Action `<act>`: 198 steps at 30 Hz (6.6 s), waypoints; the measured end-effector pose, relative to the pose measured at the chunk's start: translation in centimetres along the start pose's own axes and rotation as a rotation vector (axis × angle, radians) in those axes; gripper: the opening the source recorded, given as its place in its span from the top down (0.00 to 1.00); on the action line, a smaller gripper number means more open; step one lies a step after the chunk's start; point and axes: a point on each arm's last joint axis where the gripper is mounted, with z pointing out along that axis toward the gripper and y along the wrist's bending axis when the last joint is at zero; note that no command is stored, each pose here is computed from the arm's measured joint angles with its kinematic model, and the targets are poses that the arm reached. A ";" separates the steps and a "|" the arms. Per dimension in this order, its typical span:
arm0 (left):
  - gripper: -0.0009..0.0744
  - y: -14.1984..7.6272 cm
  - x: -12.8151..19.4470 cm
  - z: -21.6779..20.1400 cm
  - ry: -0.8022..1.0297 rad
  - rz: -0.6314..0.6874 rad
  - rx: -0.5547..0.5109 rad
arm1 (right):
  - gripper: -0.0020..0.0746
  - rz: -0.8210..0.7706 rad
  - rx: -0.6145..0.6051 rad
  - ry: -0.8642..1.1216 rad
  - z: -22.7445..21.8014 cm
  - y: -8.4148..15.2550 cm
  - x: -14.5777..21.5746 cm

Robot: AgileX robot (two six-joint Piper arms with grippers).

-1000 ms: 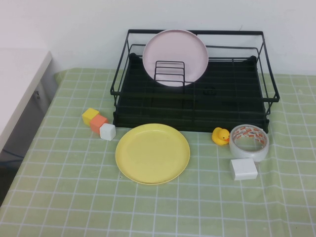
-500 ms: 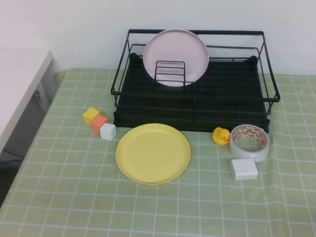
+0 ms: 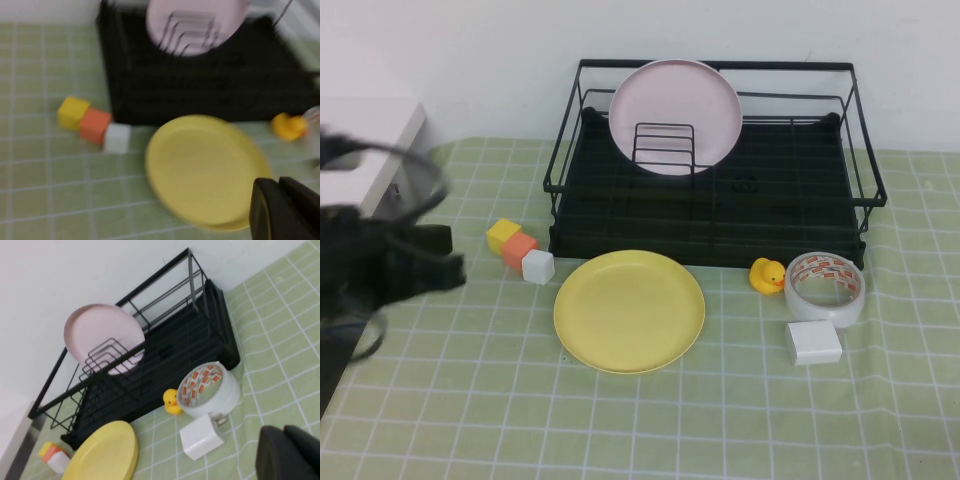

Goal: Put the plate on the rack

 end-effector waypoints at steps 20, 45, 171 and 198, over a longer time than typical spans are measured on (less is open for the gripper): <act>0.46 2.5 0.6 22.7 0.838 0.019 -0.165 | 0.96 -0.055 -0.003 0.019 0.0 0.0 0.2; 0.92 2.6 6.7 30.6 0.765 -0.049 -0.177 | 0.96 -0.064 -0.003 0.021 0.0 0.0 0.2; 0.48 -2.6 6.2 32.1 0.782 0.038 -0.026 | 0.74 -0.433 -0.296 0.628 5.5 7.7 -5.5; 0.98 3.5 5.3 32.1 0.775 -0.258 0.246 | 0.74 -0.453 -0.291 0.641 5.5 7.6 -5.4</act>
